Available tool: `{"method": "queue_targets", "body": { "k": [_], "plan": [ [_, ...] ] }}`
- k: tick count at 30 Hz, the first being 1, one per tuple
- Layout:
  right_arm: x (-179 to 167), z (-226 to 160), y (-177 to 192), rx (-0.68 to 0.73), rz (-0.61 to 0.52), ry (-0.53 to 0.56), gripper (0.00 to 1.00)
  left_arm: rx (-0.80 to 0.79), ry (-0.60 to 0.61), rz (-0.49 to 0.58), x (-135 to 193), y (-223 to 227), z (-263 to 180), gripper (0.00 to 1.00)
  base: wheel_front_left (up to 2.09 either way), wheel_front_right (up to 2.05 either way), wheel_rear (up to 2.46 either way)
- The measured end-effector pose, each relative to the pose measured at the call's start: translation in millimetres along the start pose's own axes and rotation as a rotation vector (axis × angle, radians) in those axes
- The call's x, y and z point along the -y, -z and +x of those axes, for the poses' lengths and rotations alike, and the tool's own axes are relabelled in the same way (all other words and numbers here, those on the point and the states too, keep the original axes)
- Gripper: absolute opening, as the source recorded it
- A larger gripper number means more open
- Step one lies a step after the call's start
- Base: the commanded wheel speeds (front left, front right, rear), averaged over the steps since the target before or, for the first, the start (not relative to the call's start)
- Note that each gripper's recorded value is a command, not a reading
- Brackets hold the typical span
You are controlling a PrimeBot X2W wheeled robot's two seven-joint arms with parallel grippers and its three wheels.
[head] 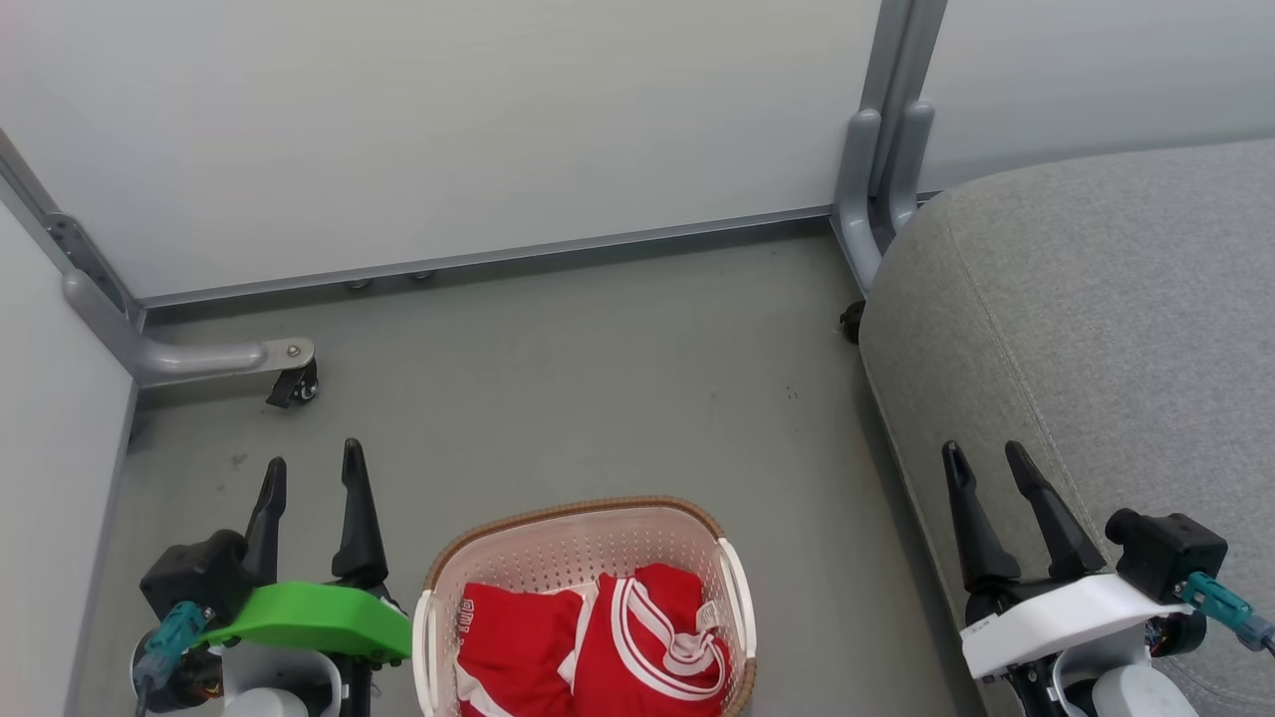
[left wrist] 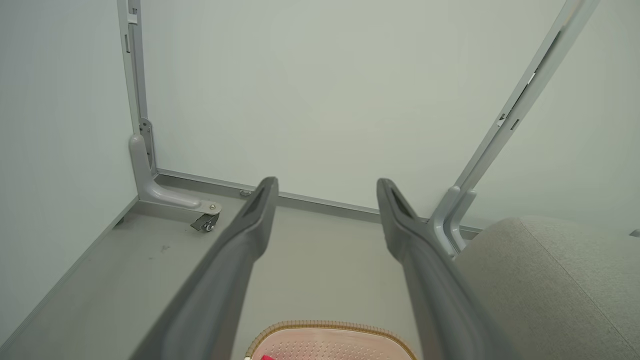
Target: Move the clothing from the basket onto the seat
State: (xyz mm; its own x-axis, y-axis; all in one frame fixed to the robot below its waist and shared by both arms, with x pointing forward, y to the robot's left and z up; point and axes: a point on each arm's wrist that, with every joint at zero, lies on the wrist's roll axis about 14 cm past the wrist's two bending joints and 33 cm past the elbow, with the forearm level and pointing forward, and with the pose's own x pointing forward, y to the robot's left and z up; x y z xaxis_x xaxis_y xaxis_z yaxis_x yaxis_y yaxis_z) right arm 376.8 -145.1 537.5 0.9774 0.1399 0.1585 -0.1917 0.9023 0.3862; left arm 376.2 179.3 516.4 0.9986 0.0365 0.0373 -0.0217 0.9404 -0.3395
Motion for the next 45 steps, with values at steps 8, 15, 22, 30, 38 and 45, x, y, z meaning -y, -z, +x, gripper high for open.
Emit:
{"method": "queue_targets", "body": {
  "k": [8, 15, 22, 30, 38, 45],
  "plan": [
    [-3.9, 0.1, -0.1, 0.002, -0.086, -0.018, 1.0, 0.012, 0.013, 0.081, 2.5, -0.8, -0.9, 1.0, 0.0, 0.0, 0.0],
    [-8.3, 1.2, 0.6, -0.001, -0.155, -0.038, 1.0, 0.031, 0.03, 0.143, 6.5, -3.8, -0.6, 1.0, 0.0, 0.0, 0.0],
    [-12.7, 2.0, 0.7, 0.002, -0.217, -0.056, 1.0, 0.044, 0.044, 0.199, 8.8, -5.3, -1.7, 1.0, 0.0, 0.0, 0.0],
    [-17.1, 2.3, 0.9, 0.006, -0.276, -0.073, 1.0, 0.058, 0.082, 0.224, 14.8, -6.4, -2.8, 1.0, 0.0, 0.0, 0.0],
    [-21.4, 2.6, 1.0, 0.011, -0.295, -0.085, 1.0, 0.065, 0.106, 0.229, 17.7, -6.4, -4.6, 1.0, 0.0, 0.0, 0.0],
    [-24.3, 2.5, 0.4, 0.019, -0.309, -0.092, 1.0, 0.068, 0.117, 0.244, 18.9, -5.5, -6.3, 1.0, 0.0, 0.0, 0.0]
  ]
}}
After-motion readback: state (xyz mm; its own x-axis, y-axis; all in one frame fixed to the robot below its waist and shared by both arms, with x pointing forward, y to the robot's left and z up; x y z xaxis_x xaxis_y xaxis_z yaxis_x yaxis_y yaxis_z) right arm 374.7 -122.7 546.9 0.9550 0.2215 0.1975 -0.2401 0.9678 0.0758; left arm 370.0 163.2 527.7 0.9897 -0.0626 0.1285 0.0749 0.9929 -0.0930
